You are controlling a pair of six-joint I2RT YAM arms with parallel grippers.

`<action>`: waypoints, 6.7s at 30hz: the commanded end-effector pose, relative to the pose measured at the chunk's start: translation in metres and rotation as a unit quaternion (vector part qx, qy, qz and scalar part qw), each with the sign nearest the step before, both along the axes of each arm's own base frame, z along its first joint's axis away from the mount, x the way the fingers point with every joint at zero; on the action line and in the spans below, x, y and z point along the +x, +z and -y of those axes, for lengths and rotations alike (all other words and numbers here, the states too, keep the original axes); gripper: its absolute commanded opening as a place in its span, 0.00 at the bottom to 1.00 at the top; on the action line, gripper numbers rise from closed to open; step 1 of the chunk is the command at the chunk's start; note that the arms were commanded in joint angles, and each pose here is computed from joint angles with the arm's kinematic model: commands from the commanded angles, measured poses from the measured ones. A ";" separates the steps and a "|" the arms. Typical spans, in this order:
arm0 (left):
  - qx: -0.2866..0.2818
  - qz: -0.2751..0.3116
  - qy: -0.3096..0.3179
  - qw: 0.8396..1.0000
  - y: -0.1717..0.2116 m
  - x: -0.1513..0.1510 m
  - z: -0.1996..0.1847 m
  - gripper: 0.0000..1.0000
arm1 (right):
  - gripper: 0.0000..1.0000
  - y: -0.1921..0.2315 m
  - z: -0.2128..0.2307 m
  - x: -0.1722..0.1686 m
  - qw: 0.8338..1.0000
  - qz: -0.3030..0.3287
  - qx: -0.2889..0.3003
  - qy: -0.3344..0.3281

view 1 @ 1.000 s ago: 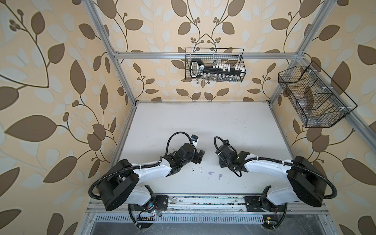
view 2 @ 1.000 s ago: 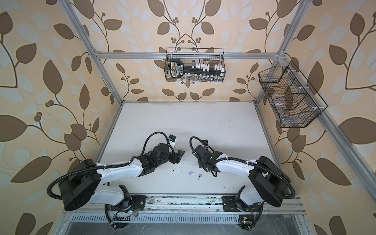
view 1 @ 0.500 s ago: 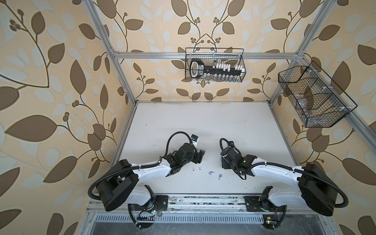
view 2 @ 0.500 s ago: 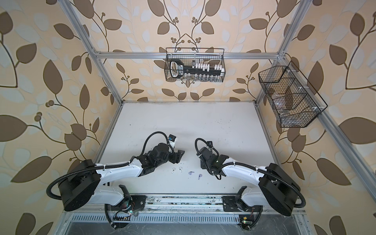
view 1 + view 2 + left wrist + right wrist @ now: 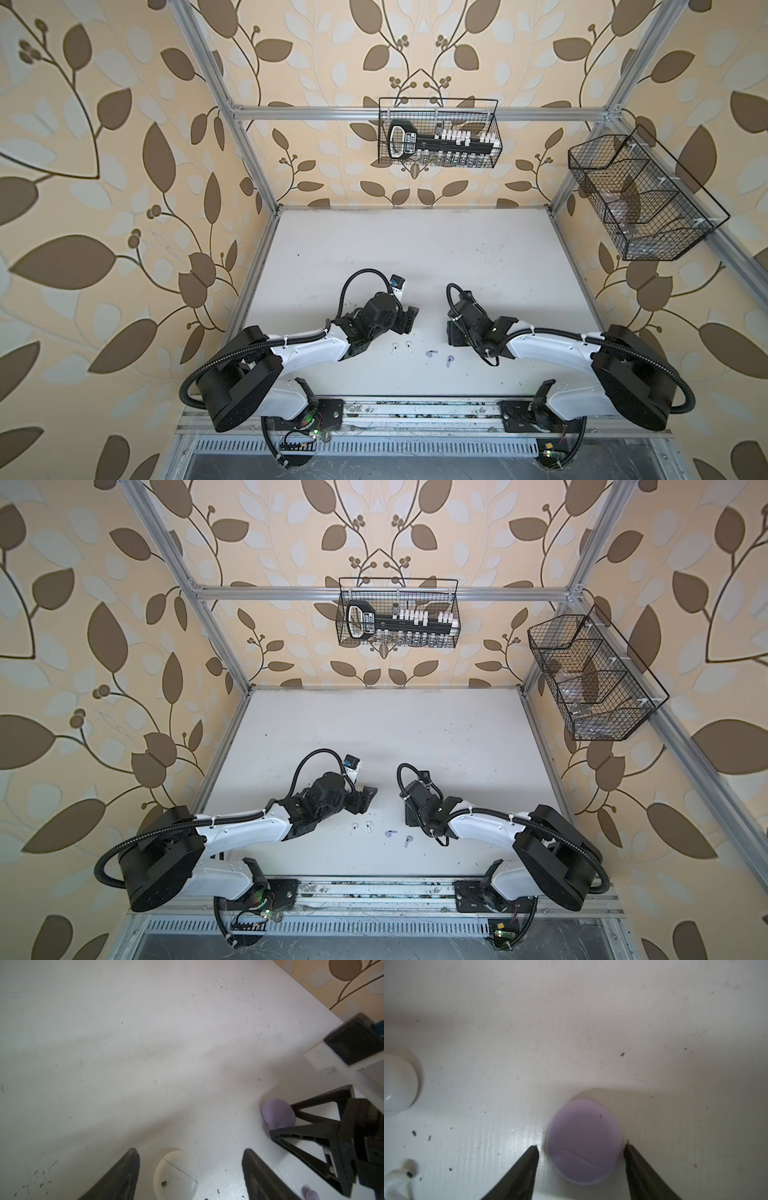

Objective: Insert the wireless bluetooth earbuds into the charging case

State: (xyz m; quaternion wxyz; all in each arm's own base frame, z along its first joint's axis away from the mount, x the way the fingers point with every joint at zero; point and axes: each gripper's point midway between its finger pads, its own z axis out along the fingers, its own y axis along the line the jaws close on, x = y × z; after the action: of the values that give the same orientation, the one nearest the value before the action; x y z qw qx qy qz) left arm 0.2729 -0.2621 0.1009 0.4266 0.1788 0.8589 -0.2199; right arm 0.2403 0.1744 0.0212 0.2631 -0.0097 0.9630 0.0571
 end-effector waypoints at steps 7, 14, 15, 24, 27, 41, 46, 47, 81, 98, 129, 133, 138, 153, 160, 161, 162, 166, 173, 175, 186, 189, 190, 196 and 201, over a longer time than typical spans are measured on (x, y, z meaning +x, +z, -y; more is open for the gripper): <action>-0.011 0.024 0.019 0.999 0.018 0.007 -0.003 0.79 | 0.68 0.004 -0.026 0.021 0.999 -0.006 0.011 0.032; -0.007 0.026 0.024 0.999 0.019 0.008 -0.006 0.79 | 0.68 0.000 -0.043 0.035 0.998 -0.013 0.003 0.056; -0.007 0.026 0.024 0.999 0.019 0.008 -0.006 0.79 | 0.68 0.000 -0.045 0.037 0.998 -0.013 0.003 0.059; 0.002 0.030 0.040 0.999 0.019 0.010 -0.012 0.79 | 0.67 0.006 -0.059 0.049 0.997 -0.005 -0.014 0.073; 0.001 0.030 0.044 0.999 0.019 0.010 -0.014 0.79 | 0.68 0.016 -0.045 0.049 0.998 0.016 -0.040 0.055; -0.003 0.025 0.039 0.999 0.018 0.010 -0.010 0.79 | 0.71 0.035 -0.031 0.025 0.996 0.049 -0.070 0.016; -0.002 0.023 0.038 0.999 0.017 0.009 -0.011 0.79 | 0.70 0.026 -0.030 0.020 0.997 0.038 -0.073 -0.002; -0.003 0.024 0.039 0.999 0.018 0.009 -0.011 0.79 | 0.69 0.024 -0.030 0.019 0.997 0.036 -0.073 -0.004; -0.002 0.024 0.039 0.999 0.017 0.009 -0.011 0.79 | 0.53 -0.012 -0.039 0.012 0.997 -0.009 -0.061 -0.052; -0.004 0.025 0.039 0.999 0.021 0.011 -0.009 0.79 | 0.24 0.013 -0.055 0.015 0.986 0.065 -0.096 0.122; -0.192 -0.152 -0.219 0.945 0.106 -0.072 0.076 0.70 | 0.14 0.114 -0.065 -0.034 0.921 0.276 0.026 0.273; -0.180 -0.178 -0.223 0.941 0.100 -0.074 0.079 0.69 | 0.14 0.120 -0.065 -0.039 0.918 0.285 0.030 0.273; -0.174 -0.194 -0.227 0.939 0.097 -0.076 0.081 0.67 | 0.15 0.129 -0.061 -0.042 0.915 0.300 0.032 0.266; -0.190 -0.246 -0.282 0.908 0.092 -0.093 0.097 0.53 | 0.15 0.134 -0.060 -0.044 0.911 0.309 0.038 0.269; -0.193 -0.250 -0.291 0.903 0.093 -0.095 0.100 0.45 | 0.15 0.135 -0.062 -0.044 0.910 0.310 0.039 0.271; -0.193 -0.252 -0.293 0.902 0.092 -0.095 0.100 0.44 | 0.15 0.135 -0.062 -0.044 0.910 0.310 0.040 0.272; -0.193 -0.254 -0.294 0.901 0.091 -0.097 0.101 0.44 | 0.15 0.135 -0.062 -0.044 0.910 0.310 0.039 0.272; -0.192 -0.258 -0.300 0.898 0.090 -0.099 0.103 0.42 | 0.15 0.137 -0.063 -0.044 0.909 0.313 0.038 0.274; -0.193 -0.264 -0.312 0.892 0.090 -0.103 0.107 0.33 | 0.15 0.141 -0.065 -0.044 0.906 0.316 0.039 0.278; -0.193 -0.264 -0.313 0.892 0.091 -0.104 0.108 0.33 | 0.15 0.142 -0.066 -0.044 0.906 0.317 0.040 0.279; -0.207 -0.263 -0.330 0.883 0.097 -0.110 0.112 0.21 | 0.15 0.143 -0.070 -0.043 0.903 0.319 0.040 0.286; -0.213 -0.263 -0.334 0.880 0.099 -0.111 0.113 0.19 | 0.15 0.141 -0.070 -0.043 0.903 0.318 0.041 0.287; -0.215 -0.263 -0.336 0.878 0.100 -0.112 0.113 0.18 | 0.15 0.141 -0.070 -0.043 0.903 0.317 0.041 0.288; -0.219 -0.261 -0.342 0.876 0.101 -0.114 0.114 0.05 | 0.33 0.139 -0.067 -0.040 0.905 0.316 0.040 0.281; -0.208 -0.245 -0.333 0.886 0.101 -0.110 0.111 0.04 | 0.59 0.138 -0.063 -0.039 0.908 0.315 0.039 0.274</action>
State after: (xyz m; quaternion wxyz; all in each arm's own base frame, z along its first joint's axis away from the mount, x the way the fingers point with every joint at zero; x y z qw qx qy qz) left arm 0.1876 -0.3570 0.1617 0.1264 0.2419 0.8188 -0.5051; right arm 0.1977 0.2326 0.1475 0.5109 -0.2896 0.7966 0.1432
